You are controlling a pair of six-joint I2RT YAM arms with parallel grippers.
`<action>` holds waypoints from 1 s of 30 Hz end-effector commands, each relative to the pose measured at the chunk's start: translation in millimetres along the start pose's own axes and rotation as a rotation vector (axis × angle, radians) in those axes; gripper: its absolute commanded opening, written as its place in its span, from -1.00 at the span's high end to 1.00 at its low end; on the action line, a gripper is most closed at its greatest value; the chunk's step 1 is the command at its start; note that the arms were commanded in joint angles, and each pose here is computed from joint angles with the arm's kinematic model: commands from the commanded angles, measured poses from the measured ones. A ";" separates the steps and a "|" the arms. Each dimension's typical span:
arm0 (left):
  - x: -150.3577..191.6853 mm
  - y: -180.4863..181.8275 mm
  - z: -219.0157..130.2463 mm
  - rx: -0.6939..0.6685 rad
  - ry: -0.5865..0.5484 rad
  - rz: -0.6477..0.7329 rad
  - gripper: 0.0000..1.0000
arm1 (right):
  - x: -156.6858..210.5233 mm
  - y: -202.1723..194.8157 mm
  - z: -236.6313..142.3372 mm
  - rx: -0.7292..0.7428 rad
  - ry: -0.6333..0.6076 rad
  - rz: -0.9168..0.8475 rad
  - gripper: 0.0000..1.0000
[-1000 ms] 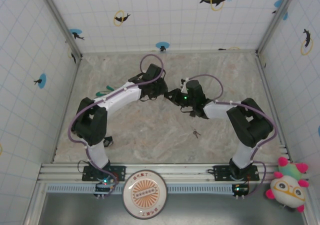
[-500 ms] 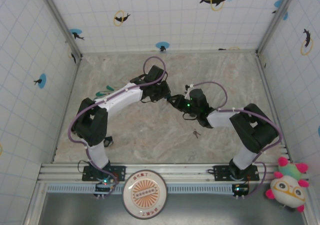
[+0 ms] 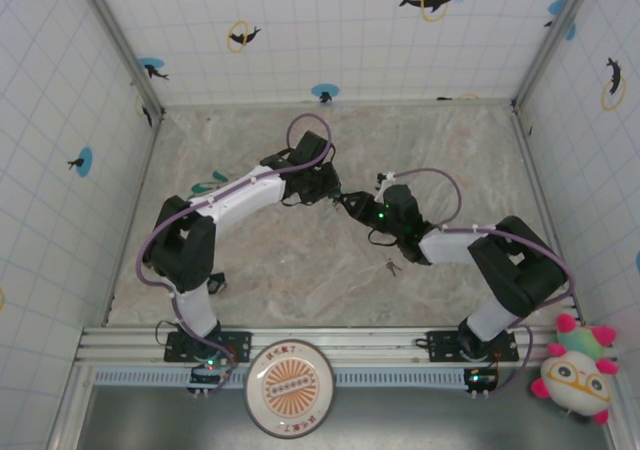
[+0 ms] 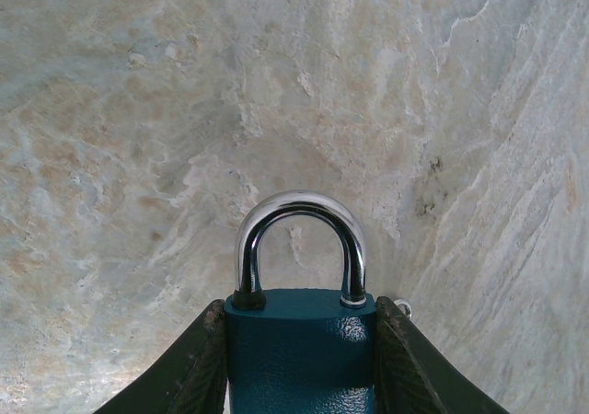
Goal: Unlock with the key
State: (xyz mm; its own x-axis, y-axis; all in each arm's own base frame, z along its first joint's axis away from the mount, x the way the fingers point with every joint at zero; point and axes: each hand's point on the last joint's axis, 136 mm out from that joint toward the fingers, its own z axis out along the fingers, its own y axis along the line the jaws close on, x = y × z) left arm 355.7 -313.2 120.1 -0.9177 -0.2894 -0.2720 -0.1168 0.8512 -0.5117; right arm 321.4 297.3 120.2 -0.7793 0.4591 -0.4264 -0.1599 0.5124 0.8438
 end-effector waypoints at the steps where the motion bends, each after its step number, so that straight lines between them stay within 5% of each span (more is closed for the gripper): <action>1: -2.8 -10.3 -14.4 0.036 -0.009 0.004 1.00 | -1.7 15.2 0.2 -0.051 -0.020 -0.019 0.40; 30: 0.6 -17.9 -23.9 0.103 -0.011 -0.016 1.00 | -12.8 25.0 18.6 -0.117 -0.031 0.024 1.00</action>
State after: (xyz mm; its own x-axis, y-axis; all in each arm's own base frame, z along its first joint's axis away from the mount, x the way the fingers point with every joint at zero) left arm 352.2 -309.6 121.0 -0.9171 -0.2992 -0.2633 -0.1215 0.8392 -0.5301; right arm 324.6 314.2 120.4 -0.7978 0.4538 -0.3969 -0.1752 0.4555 0.8728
